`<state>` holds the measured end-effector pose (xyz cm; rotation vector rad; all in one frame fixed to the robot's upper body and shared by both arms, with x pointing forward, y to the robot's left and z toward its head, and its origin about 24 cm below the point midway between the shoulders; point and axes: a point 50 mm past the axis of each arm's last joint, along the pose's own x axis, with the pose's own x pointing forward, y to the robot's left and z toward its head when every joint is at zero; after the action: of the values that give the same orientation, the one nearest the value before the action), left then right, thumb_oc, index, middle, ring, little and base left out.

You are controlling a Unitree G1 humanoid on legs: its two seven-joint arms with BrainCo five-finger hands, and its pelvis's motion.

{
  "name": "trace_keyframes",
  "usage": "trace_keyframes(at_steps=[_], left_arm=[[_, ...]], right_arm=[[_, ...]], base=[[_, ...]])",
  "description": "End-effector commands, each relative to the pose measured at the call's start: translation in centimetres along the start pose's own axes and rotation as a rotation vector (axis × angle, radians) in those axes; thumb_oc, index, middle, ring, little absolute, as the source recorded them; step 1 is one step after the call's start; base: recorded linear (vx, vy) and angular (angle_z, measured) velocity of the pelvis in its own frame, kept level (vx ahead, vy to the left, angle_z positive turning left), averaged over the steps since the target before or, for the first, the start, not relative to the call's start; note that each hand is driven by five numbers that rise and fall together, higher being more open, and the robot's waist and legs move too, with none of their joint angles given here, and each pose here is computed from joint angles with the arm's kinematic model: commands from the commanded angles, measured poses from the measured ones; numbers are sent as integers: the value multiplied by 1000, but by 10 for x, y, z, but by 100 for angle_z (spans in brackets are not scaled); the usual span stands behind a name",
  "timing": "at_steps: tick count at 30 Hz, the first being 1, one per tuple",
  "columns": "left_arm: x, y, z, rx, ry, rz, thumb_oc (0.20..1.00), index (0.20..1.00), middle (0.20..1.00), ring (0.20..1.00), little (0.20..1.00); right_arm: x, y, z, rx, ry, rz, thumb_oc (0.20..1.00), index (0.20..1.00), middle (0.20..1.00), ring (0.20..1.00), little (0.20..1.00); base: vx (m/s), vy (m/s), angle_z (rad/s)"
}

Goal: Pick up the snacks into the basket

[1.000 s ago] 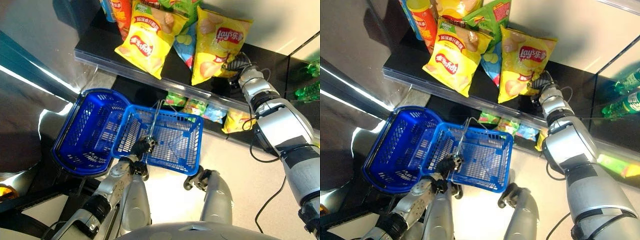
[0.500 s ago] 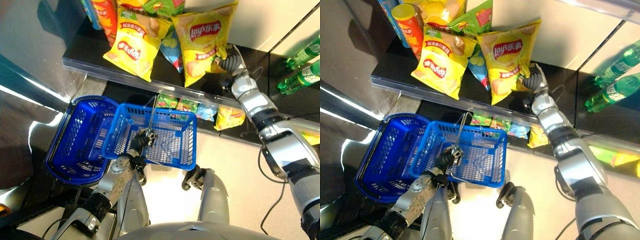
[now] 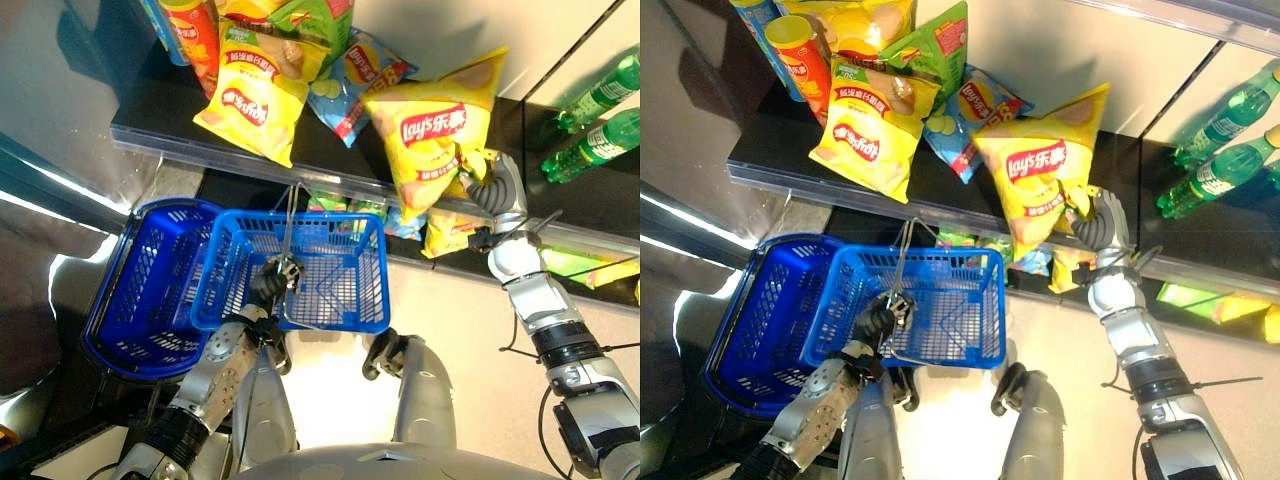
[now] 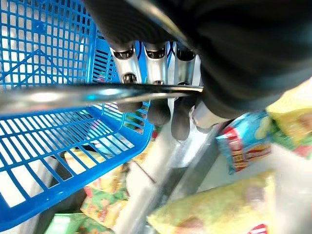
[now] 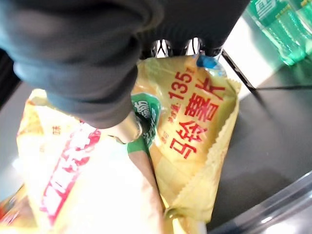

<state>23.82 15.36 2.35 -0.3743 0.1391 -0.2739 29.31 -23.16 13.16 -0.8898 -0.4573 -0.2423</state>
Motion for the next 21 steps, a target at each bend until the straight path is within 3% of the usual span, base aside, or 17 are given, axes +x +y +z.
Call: trace_keyframes(at_steps=[1,7,11,15,21], left_arm=[[-2,-33,60,-39,-325,-189,200,200,200,200,200],[-11,-31,66,-52,-348,-185,200,200,200,200,200],[-12,-33,67,-61,-350,-190,200,200,200,200,200],[-10,-36,70,-71,-361,-196,200,200,200,200,200],[-9,-42,68,-116,-344,-220,200,200,200,200,200]], right_arm=[[11,-28,27,-41,-215,-62,200,200,200,200,200],[-12,-5,32,8,-248,156,200,200,200,200,200],[-20,20,30,-82,-262,335,200,200,200,200,200],[-11,32,28,-285,-290,452,200,200,200,200,200],[17,41,42,-320,-285,507,200,200,200,200,200]], base=[[0,0,0],[0,0,0],[0,0,0],[0,0,0],[0,0,0]])
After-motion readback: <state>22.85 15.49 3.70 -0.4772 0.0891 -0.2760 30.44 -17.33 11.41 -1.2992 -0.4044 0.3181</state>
